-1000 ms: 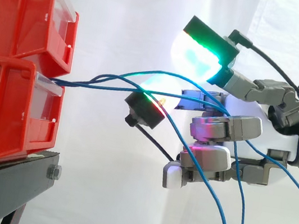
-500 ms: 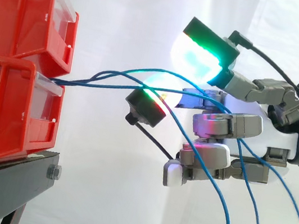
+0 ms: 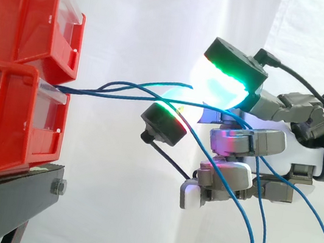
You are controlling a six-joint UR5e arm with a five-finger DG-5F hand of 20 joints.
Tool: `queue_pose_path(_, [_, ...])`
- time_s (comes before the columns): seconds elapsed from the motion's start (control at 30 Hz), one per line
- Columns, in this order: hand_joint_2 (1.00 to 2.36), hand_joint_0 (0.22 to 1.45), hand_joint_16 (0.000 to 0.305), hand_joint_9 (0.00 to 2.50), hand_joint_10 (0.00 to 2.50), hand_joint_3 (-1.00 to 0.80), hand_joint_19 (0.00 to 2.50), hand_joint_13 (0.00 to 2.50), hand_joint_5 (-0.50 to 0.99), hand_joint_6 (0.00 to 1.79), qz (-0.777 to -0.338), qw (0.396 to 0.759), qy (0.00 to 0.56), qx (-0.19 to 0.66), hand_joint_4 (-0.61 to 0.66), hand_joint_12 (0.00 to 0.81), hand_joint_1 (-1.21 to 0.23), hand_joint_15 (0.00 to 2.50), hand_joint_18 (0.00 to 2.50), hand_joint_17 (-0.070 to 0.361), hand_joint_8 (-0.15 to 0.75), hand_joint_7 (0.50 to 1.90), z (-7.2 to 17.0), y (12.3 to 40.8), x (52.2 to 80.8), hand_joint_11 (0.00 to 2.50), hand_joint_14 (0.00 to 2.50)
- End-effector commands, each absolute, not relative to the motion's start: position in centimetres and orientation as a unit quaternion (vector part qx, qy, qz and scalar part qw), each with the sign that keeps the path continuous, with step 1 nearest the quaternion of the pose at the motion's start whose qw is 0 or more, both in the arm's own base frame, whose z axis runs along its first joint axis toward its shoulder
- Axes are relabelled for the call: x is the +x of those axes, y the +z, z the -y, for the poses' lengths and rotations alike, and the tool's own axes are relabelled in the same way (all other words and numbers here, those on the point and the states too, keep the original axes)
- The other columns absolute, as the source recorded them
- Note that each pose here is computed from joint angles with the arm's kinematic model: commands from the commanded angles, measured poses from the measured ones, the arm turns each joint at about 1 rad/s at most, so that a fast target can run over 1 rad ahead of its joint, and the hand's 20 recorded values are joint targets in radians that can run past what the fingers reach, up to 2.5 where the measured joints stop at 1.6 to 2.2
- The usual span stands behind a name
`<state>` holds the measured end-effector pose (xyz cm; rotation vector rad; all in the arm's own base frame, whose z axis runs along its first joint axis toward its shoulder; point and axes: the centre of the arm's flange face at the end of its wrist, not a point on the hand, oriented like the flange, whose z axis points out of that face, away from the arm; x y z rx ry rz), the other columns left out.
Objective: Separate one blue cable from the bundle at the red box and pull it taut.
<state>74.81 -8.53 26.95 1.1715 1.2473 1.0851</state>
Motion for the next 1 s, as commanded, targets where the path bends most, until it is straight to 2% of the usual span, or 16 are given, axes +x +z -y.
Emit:
queue_pose_path(0.0, [1.00,0.49,0.007,1.33,0.62,-0.50,0.85,1.22,-0.13,0.91,-0.520,0.529,0.458,0.490,-0.02,0.225,-0.75,1.16,0.57,0.017,0.155,1.03,8.5,27.2,74.9,1.42,0.02])
queue_pose_path(0.07, [1.00,0.46,0.010,1.30,0.69,-0.50,0.85,1.22,-0.13,0.91,-0.519,0.527,0.460,0.492,-0.01,0.241,-0.72,1.17,0.57,0.022,0.179,1.00,8.5,27.3,75.0,1.34,0.02])
queue_pose_path(0.1, [1.00,0.47,0.009,1.31,0.66,-0.50,0.84,1.21,-0.13,0.91,-0.518,0.526,0.461,0.492,-0.01,0.238,-0.66,1.17,0.56,0.021,0.173,0.99,8.5,27.3,75.0,1.35,0.02])
queue_pose_path(0.13, [1.00,0.47,0.009,1.31,0.66,-0.50,0.84,1.21,-0.13,0.91,-0.517,0.526,0.461,0.493,-0.01,0.240,-0.66,1.16,0.56,0.021,0.161,0.99,8.5,27.4,75.0,1.35,0.02])
queue_pose_path(0.2, [1.00,0.53,0.006,1.32,0.54,-0.50,0.87,1.19,-0.13,0.90,-0.518,0.526,0.461,0.492,-0.02,0.215,-0.58,1.18,0.54,0.013,0.143,1.00,8.5,27.4,75.0,1.45,0.02])
queue_pose_path(0.27, [1.00,0.54,0.006,1.33,0.53,-0.50,0.87,1.20,-0.13,0.90,-0.518,0.526,0.461,0.493,-0.02,0.219,-0.56,1.18,0.55,0.013,0.135,1.00,8.5,27.4,75.0,1.47,0.02])
queue_pose_path(0.37, [1.00,0.54,0.006,1.33,0.52,-0.50,0.86,1.20,-0.13,0.90,-0.514,0.524,0.465,0.496,-0.01,0.220,-0.56,1.19,0.56,0.013,0.125,1.01,8.5,27.5,75.0,1.48,0.02])
queue_pose_path(0.43, [1.00,0.55,0.006,1.34,0.52,-0.50,0.87,1.21,-0.13,0.90,-0.512,0.524,0.466,0.497,-0.01,0.220,-0.56,1.19,0.56,0.013,0.153,1.01,8.6,27.7,75.1,1.47,0.02])
queue_pose_path(0.67, [1.00,0.58,0.005,1.34,0.49,-0.50,0.87,1.21,-0.14,0.90,-0.505,0.523,0.473,0.497,-0.02,0.217,-0.54,1.18,0.56,0.011,0.129,1.01,8.7,28.1,75.3,1.51,0.02])
queue_pose_path(0.97, [1.01,0.60,0.006,1.35,0.52,-0.36,0.87,1.22,-0.14,0.91,-0.503,0.525,0.474,0.496,-0.03,0.220,-0.58,1.17,0.58,0.013,0.131,1.00,8.7,28.2,75.4,1.48,0.02])
